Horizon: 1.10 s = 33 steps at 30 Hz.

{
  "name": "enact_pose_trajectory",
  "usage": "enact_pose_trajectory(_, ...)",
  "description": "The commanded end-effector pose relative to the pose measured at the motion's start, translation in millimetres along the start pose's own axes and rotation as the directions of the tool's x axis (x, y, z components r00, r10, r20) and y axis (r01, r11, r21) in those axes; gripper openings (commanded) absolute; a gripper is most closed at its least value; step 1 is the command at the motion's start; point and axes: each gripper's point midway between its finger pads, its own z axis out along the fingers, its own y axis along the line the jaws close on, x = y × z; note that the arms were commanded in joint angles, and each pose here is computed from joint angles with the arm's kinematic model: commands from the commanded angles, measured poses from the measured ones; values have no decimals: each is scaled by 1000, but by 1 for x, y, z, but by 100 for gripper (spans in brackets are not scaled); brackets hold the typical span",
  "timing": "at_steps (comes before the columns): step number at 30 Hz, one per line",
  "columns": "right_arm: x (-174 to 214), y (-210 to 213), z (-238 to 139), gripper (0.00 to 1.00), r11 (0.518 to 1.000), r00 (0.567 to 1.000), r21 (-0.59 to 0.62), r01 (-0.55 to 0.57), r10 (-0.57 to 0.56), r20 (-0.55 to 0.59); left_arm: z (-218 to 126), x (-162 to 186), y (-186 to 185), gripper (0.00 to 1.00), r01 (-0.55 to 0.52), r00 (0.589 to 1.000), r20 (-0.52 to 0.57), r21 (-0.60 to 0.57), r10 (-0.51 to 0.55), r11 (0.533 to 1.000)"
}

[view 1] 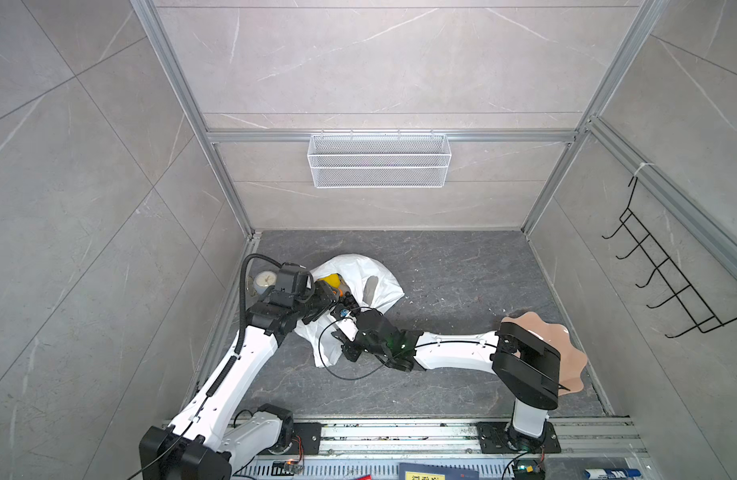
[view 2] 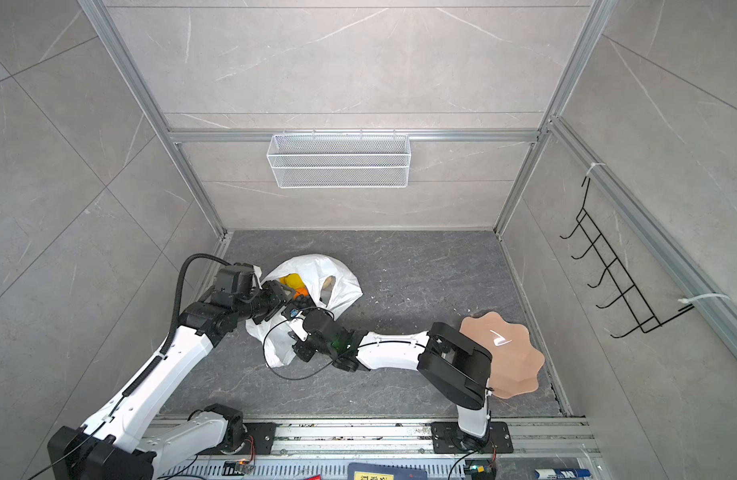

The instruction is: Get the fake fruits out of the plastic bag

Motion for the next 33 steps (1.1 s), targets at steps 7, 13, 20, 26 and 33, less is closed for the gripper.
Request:
enact_pose_trajectory(7, -11, -9, -15, 0, 996, 997, 78, -42, 36, 75, 11, 22, 75, 61, -2, 1000, 1, -243, 3, 970)
enact_pose_trajectory(13, -2, 2, -7, 0, 996, 998, 89, -5, -1, 62, 23, 28, 93, 70, 9, 1000, -6, -289, -11, 957)
enact_pose_trajectory(20, 10, 9, -6, 0, 993, 999, 116, 25, -30, 34, 36, 36, 110, 77, -5, 999, -43, -343, -11, 939)
enact_pose_trajectory(26, 23, -5, -1, 0, 977, 1000, 214, 20, -18, -12, 11, 43, 108, 77, -18, 999, -31, -328, 9, 944)
enact_pose_trajectory(33, 24, 4, 7, 0, 975, 999, 216, 53, -50, -15, -5, 49, 98, 77, 31, 999, -13, -271, -36, 962)
